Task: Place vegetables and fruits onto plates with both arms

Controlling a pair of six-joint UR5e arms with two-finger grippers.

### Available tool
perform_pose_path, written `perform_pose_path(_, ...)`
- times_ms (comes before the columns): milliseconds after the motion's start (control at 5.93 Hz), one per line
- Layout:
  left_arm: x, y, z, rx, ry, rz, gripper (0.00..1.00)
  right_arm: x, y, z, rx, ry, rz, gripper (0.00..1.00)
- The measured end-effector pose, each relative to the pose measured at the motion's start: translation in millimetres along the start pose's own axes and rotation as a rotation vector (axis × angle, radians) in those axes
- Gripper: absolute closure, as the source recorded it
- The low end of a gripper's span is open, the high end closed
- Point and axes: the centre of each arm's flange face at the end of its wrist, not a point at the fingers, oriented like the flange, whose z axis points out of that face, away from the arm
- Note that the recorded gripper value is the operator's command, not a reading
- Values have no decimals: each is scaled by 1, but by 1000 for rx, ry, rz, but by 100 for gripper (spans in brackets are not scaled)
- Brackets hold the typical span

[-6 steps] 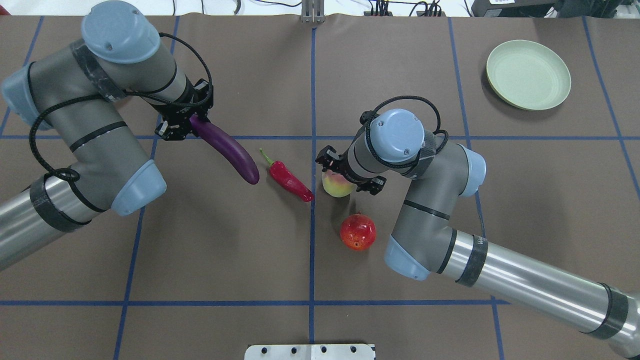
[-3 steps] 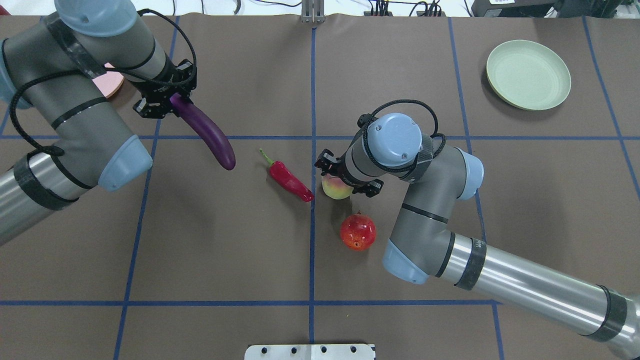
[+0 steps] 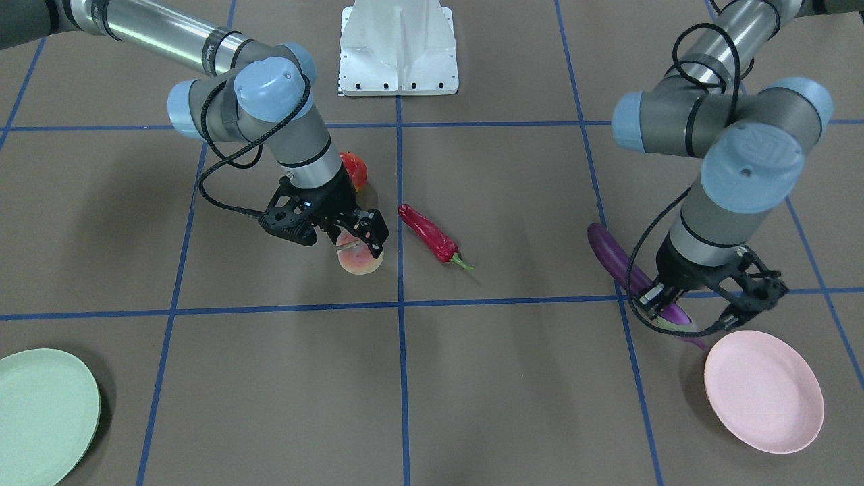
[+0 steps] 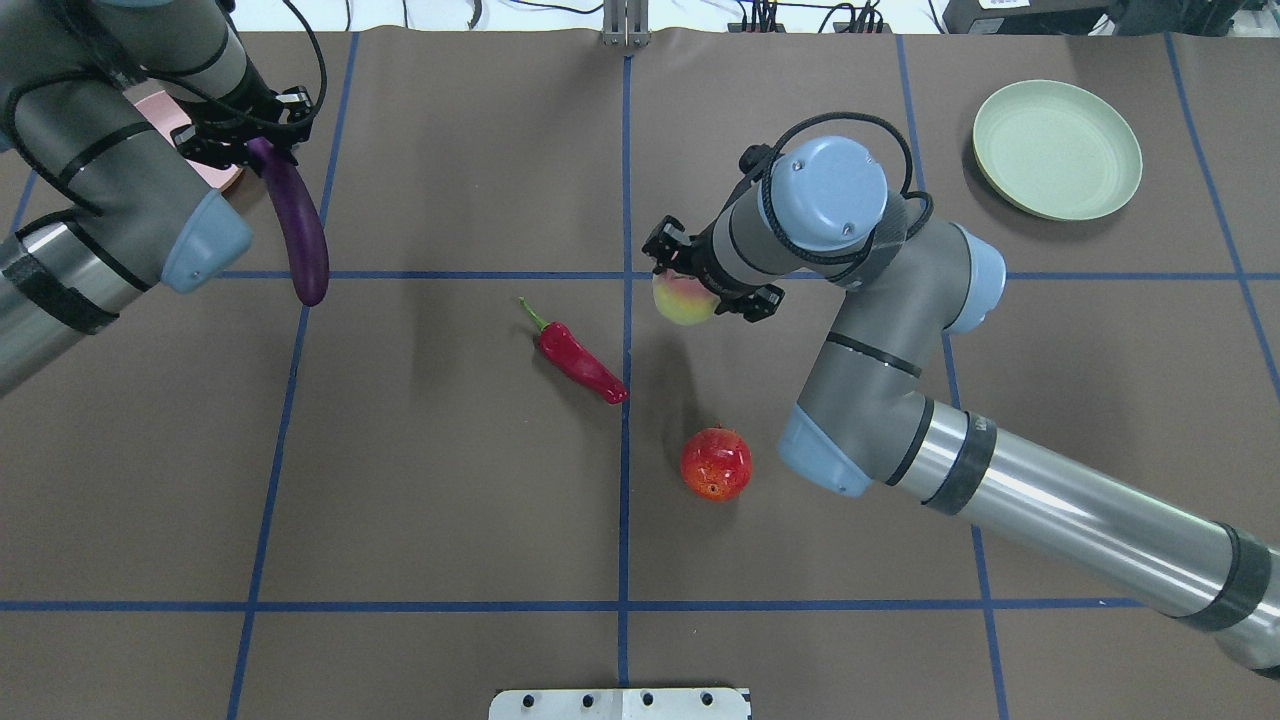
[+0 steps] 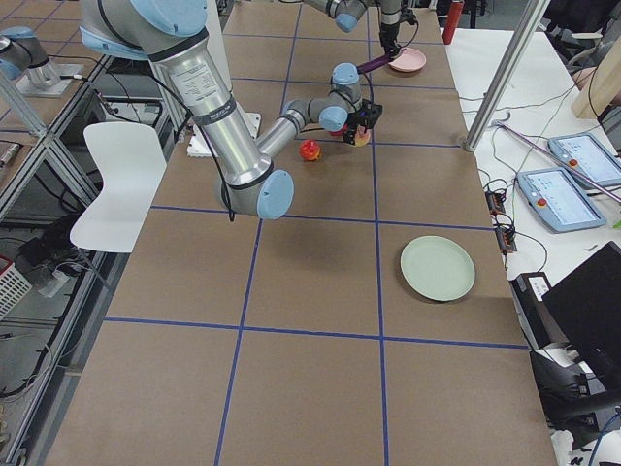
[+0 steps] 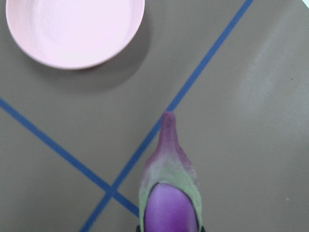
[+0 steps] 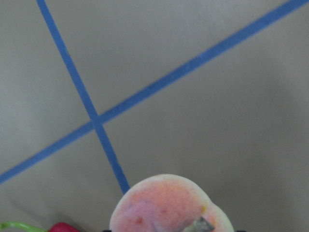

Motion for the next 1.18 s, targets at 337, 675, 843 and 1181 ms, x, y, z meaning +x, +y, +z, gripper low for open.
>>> perform_pose_path(337,-74,-80,38,-78,-8,209,100,14,-81,-28,69,7,-23,100)
perform_pose_path(675,-99,-134,73,-104,-28,227,100,60,-160,-41,80,67,-107,100)
perform_pose_path(843,-96,-157,75,-93,-49,211,100,83,-197,-40,82,107,-151,100)
perform_pose_path(1181,-100,-181,85,-16,-92,218,73,142,-285,-41,61,199,-244,100)
